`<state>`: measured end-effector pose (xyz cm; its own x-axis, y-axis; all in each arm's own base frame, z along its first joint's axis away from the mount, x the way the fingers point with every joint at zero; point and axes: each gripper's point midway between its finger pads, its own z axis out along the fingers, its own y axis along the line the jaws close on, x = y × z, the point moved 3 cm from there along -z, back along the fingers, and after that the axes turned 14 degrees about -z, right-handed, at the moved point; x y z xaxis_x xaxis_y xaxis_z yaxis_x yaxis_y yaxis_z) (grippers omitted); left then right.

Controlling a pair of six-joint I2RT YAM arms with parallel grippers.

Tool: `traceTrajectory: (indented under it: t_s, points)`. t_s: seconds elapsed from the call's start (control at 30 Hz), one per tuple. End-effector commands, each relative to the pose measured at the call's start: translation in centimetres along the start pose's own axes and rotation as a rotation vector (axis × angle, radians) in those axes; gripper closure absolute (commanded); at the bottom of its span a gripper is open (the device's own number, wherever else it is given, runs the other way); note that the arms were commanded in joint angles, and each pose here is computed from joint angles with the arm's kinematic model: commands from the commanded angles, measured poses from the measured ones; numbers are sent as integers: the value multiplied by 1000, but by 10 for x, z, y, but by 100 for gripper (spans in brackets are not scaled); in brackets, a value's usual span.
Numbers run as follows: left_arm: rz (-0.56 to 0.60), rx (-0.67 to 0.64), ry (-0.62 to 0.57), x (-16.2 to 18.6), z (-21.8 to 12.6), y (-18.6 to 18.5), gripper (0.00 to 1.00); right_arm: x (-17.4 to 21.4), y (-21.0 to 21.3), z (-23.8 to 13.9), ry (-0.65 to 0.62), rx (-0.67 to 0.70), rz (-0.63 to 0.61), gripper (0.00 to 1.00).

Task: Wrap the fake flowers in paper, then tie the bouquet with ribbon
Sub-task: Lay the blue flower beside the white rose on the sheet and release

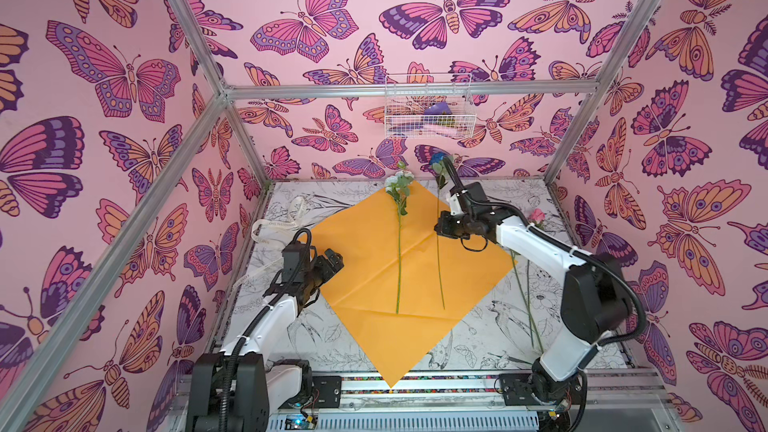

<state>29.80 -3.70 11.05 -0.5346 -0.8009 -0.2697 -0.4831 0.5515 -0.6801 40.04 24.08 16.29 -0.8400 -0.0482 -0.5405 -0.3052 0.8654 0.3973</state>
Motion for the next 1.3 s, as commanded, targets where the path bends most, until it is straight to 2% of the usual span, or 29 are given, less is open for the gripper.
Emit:
traceTrajectory:
  t_s: [0.0, 0.4, 0.57, 0.7, 0.97, 1.27]
  points:
    - [11, -3, 14, 2, -3, 2, 0, -18, 14, 20, -31, -62, 49, 100]
    - [18, -13, 16, 3, -1, 4, 0, -5, 20, 105, 92, -99, 113, 100]
    - [16, -21, 18, 3, 1, 7, 0, 5, 28, 122, 133, -104, 101, 98]
    - [14, -21, 18, 4, 1, 8, 0, 13, 27, 130, 157, -94, 100, 92]
    - [17, -15, 14, 3, 0, 6, 0, 21, 20, 124, 176, -56, 88, 73]
    - [17, -12, 4, 3, -3, 5, 0, 12, 14, 69, 122, 16, 41, 70]
